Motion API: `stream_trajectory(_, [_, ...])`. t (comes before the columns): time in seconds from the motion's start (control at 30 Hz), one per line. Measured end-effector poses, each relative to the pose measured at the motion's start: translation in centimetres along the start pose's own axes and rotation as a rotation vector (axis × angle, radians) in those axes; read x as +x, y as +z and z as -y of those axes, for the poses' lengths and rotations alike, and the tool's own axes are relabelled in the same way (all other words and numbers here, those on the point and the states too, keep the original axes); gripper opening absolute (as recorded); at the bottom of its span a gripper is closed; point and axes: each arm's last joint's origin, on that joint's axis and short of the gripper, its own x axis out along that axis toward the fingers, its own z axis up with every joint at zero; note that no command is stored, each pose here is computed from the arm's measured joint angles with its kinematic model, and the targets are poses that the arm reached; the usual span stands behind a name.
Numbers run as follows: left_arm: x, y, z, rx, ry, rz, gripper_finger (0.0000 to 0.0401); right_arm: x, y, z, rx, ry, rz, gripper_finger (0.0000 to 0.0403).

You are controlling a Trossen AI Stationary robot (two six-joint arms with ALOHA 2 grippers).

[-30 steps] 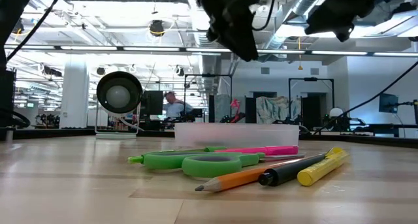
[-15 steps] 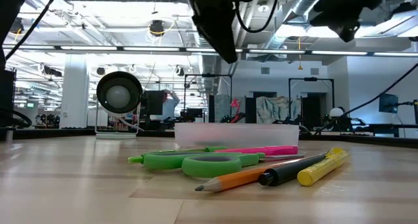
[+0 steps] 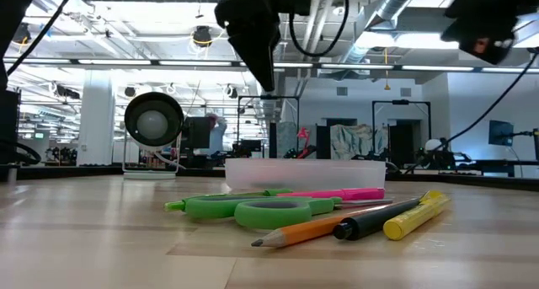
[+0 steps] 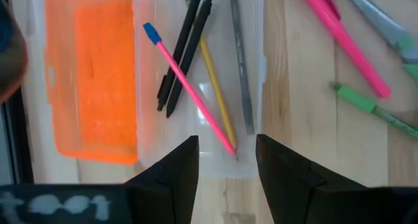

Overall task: Pick & place school supplies into a supply box
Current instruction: Put the right yellow pen into the orange supply box

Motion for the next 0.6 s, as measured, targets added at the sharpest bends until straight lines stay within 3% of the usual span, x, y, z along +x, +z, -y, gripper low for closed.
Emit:
stream_trajectory(0.33, [-2.0, -3.9, -0.3, -0.009, -0.005, 0.044, 0.0142, 1.7, -3.9, -2.3, 0.165, -0.014, -0.043, 0.012])
stream_trajectory(0.6, [-1.6, -8.7, 0.0, -0.145, -0.007, 0.14, 0.0142, 4.0, -7.1, -4.5, 0.271, -0.029, -0.105, 0.012])
